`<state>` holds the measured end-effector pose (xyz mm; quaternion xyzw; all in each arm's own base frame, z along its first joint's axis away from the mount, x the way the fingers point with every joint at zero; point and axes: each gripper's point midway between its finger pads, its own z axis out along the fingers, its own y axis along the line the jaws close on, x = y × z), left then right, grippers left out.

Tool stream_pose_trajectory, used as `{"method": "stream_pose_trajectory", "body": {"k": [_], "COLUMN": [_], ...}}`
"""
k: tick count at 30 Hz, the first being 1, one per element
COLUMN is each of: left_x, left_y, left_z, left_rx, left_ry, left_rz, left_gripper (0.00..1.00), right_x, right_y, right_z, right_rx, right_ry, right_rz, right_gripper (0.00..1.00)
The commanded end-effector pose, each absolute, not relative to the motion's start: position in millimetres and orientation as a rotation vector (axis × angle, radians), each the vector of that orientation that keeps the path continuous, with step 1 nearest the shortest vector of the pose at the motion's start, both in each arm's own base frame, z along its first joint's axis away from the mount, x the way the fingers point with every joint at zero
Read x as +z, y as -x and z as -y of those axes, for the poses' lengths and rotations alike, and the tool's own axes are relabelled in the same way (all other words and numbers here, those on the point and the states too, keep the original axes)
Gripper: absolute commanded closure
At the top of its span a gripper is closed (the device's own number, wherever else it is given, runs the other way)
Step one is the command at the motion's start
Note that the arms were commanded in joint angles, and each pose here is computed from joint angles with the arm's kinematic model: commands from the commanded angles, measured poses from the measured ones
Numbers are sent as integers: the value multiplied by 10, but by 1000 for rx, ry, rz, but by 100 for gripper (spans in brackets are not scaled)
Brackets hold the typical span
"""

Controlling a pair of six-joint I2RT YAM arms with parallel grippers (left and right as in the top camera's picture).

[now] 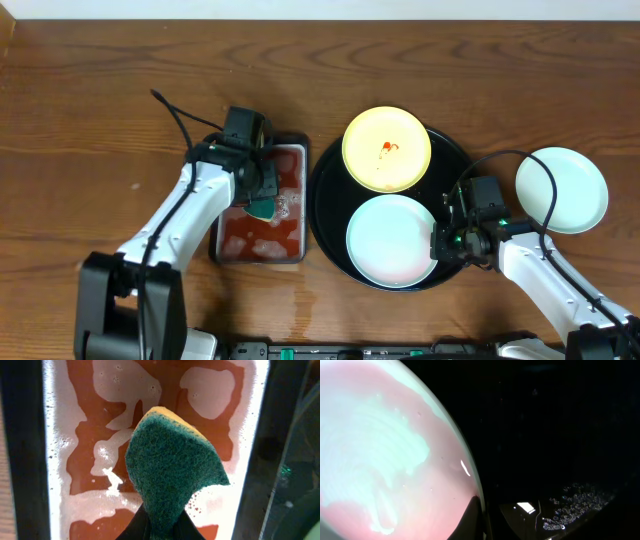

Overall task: Clean dirty plates on tray and stack at the side
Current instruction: 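Carry the sponge with the left gripper back into the soapy tray, then rinse the sponge in the soapy water with the left gripper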

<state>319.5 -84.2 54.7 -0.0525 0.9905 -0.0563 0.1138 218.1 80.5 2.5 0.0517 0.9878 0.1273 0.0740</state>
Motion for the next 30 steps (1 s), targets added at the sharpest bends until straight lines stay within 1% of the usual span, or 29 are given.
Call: {"method": "stream_pose_trajectory", "body": {"k": [1, 3, 4, 6, 10, 11, 16, 30], "left_x": [422, 382, 366, 335, 309, 309, 300, 235], "left_y": [-3151, -3141, -3137, -3129, -3121, -3120, -3067, -2854], "left_z": [793, 790, 789, 787, 785, 786, 775, 746], "left_rx": [-127, -122, -120, -116, -113, -113, -106, -92], "left_ry": [139, 140, 141, 142, 142, 143, 144, 150], "left_rz": [-2941, -2954, -2959, -2969, -2978, -2979, -3000, -3080], "left_gripper": [92, 92, 83, 70, 56, 54, 52, 52], "right_x": [-17, -17, -17, -17, -17, -17, -17, -17], "right_y": [-2115, -2115, -2115, -2115, -2115, -2115, -2115, -2115], "right_z": [-814, -814, -814, -814, -814, -814, -814, -814], "right_rx": [365, 365, 365, 365, 365, 365, 365, 365], "right_ry": [-138, -138, -138, -138, -138, -138, -138, -139], "right_rz": [-2986, -2986, -2986, -2986, -2986, -2986, -2986, -2986], "right_gripper": [99, 99, 99, 99, 99, 99, 99, 99]}}
